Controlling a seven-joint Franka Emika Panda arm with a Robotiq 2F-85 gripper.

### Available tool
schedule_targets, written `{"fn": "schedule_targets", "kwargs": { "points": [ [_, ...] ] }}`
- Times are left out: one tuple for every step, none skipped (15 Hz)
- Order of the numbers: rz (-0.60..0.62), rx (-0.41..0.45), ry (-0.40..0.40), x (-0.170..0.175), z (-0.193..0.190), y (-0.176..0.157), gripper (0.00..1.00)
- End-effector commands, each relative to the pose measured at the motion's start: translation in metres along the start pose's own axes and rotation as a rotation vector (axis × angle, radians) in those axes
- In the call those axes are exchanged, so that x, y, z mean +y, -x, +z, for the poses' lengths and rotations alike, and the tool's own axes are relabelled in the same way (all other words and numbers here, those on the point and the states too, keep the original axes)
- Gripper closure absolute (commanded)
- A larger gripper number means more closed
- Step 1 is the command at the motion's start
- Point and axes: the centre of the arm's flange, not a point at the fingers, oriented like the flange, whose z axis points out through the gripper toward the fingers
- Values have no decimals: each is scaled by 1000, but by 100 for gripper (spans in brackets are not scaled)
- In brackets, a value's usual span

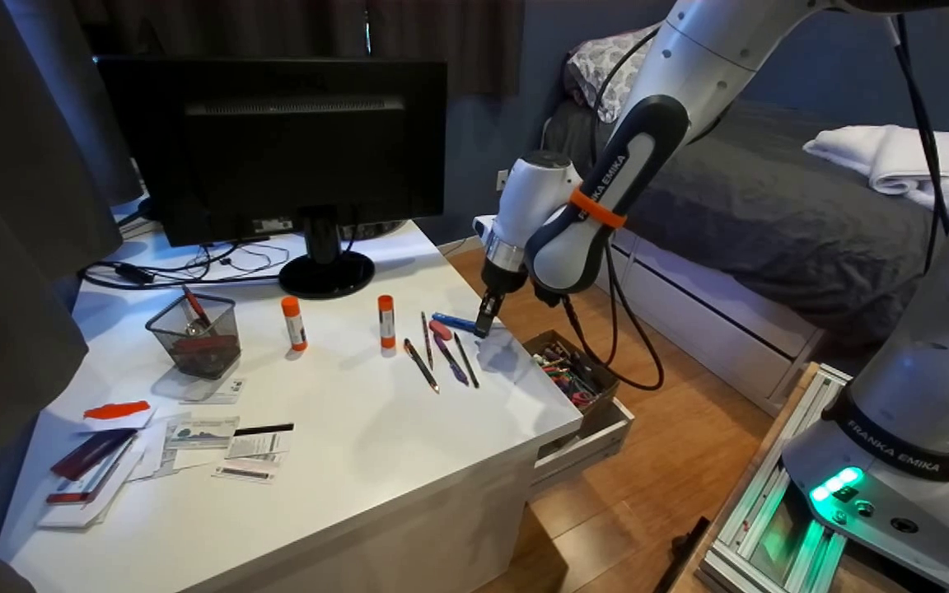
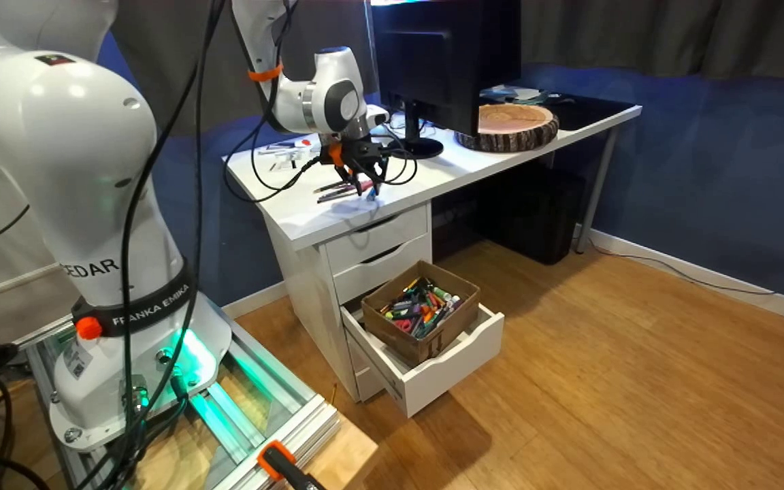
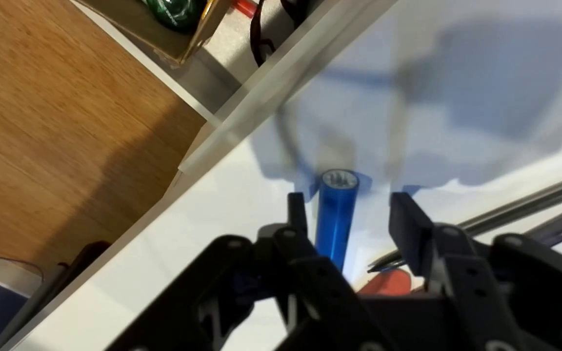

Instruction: Remove a blue marker from the opened drawer and put it on the desktop

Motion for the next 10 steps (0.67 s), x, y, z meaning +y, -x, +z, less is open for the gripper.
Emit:
{"fn": "schedule_targets", "kwargs": {
  "points": [
    [-19, 5, 15, -3, -4, -10, 19],
    [-38, 23, 20, -3, -12, -11, 13],
    [-57, 36, 24, -3, -21, -12, 5],
    [-87, 25, 19, -3, -34, -12, 1],
    [-118, 28, 1, -4, -47, -11, 0],
    [-155, 8, -13, -4, -62, -9, 0],
    [-180, -12, -15, -4, -76, -5, 0],
    [-194, -15, -26, -2, -90, 1, 0],
    [-192, -21, -27, 0, -100, 9, 0],
    [-188, -30, -29, 3, -109, 17, 0]
  ]
}}
